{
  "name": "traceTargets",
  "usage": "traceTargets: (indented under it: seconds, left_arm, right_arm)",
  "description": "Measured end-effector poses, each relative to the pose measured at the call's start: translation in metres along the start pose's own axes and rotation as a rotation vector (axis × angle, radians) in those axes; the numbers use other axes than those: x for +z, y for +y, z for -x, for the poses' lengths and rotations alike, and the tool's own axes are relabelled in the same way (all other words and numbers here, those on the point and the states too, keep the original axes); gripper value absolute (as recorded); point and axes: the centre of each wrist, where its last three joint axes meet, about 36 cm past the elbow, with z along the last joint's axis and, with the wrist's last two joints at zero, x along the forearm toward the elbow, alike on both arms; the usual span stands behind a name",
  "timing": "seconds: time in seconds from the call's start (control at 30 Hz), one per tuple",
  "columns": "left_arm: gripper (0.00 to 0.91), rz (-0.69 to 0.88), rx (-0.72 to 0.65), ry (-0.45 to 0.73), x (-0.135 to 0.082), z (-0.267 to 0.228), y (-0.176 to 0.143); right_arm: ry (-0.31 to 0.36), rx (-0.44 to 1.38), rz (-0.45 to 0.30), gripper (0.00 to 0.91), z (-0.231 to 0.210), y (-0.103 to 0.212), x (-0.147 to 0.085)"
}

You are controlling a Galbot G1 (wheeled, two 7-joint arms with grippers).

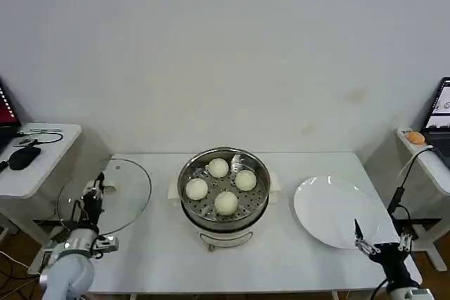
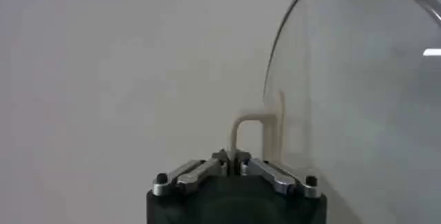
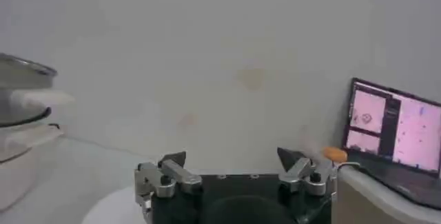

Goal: Take steamed baozi put them in steamer then cover it.

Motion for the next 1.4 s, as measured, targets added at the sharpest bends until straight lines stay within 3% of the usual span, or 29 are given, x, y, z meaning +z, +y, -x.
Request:
traceTargets:
  seconds: [0.17, 0.3, 0.7, 1.4]
  left_arm:
    - [0.000, -0.008, -0.043, -0.004, -0.004, 0.004, 0.034]
    - [0.000, -0.015, -0.066, -0.029, -0.021, 0.004, 0.055]
    - [0.000, -0.052, -0.018, -0.107, -0.102, -0.003, 0.082]
    - [0.000, -0.192, 0.084, -0.051, -0.228, 0.004, 0.098]
  right_arm:
    - [0.004, -0.012, 0.001, 0.907, 0.001, 0.006, 0.004]
    - [0.014, -0.022, 0.004, 0.907, -0.001, 0.014, 0.010]
    - [0.021, -0.060, 0.013, 0.907, 0.001, 0.044, 0.021]
    - [0.046, -0.123, 0.021, 0.907, 0.007, 0.082, 0.033]
